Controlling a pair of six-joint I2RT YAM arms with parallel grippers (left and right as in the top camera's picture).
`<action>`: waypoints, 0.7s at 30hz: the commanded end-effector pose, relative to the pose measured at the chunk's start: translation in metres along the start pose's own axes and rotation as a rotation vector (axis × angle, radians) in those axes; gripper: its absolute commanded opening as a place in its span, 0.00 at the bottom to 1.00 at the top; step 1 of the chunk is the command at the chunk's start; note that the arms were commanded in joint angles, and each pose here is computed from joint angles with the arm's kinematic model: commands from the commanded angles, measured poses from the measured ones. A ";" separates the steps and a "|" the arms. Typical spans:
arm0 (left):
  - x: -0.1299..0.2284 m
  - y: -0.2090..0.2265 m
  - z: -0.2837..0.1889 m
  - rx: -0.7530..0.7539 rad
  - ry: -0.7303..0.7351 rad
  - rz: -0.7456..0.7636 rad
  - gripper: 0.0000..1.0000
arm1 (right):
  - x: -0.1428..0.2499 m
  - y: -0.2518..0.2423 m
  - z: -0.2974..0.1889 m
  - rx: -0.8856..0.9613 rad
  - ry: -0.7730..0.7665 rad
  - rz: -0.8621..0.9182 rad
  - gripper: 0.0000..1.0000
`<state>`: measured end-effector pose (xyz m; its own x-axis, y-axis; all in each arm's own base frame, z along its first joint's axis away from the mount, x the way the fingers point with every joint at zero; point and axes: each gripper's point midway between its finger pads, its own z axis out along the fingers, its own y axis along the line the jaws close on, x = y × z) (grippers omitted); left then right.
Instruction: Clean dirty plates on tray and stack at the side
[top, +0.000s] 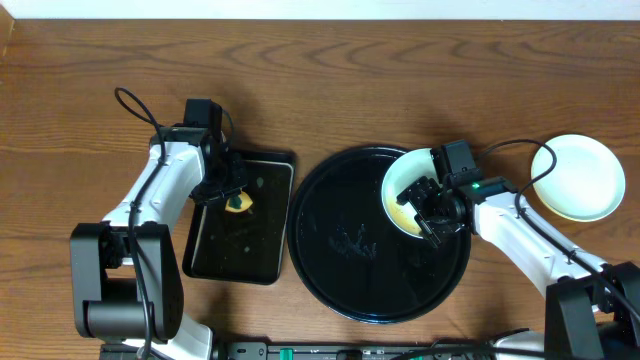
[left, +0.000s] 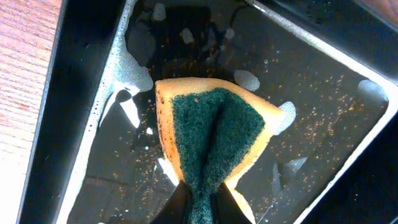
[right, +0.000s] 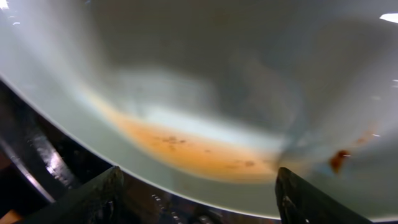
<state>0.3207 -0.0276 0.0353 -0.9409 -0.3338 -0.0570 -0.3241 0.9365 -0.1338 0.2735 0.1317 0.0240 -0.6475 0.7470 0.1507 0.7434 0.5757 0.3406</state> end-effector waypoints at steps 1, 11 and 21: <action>0.002 -0.002 0.000 0.015 0.004 0.021 0.07 | -0.017 0.018 -0.025 -0.110 -0.030 -0.062 0.75; 0.001 -0.002 0.000 0.016 0.001 0.025 0.08 | -0.037 -0.011 -0.121 -0.075 -0.146 -0.029 0.79; 0.000 -0.003 0.000 0.020 -0.005 0.026 0.07 | -0.021 -0.059 -0.121 -0.043 -0.158 -0.025 0.84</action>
<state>0.3239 -0.0303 0.0360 -0.9453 -0.3192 -0.0665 -0.3066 0.9396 -0.1521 0.2298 0.0412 0.1299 -0.6010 0.7991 -0.0149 0.7325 0.5582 0.3897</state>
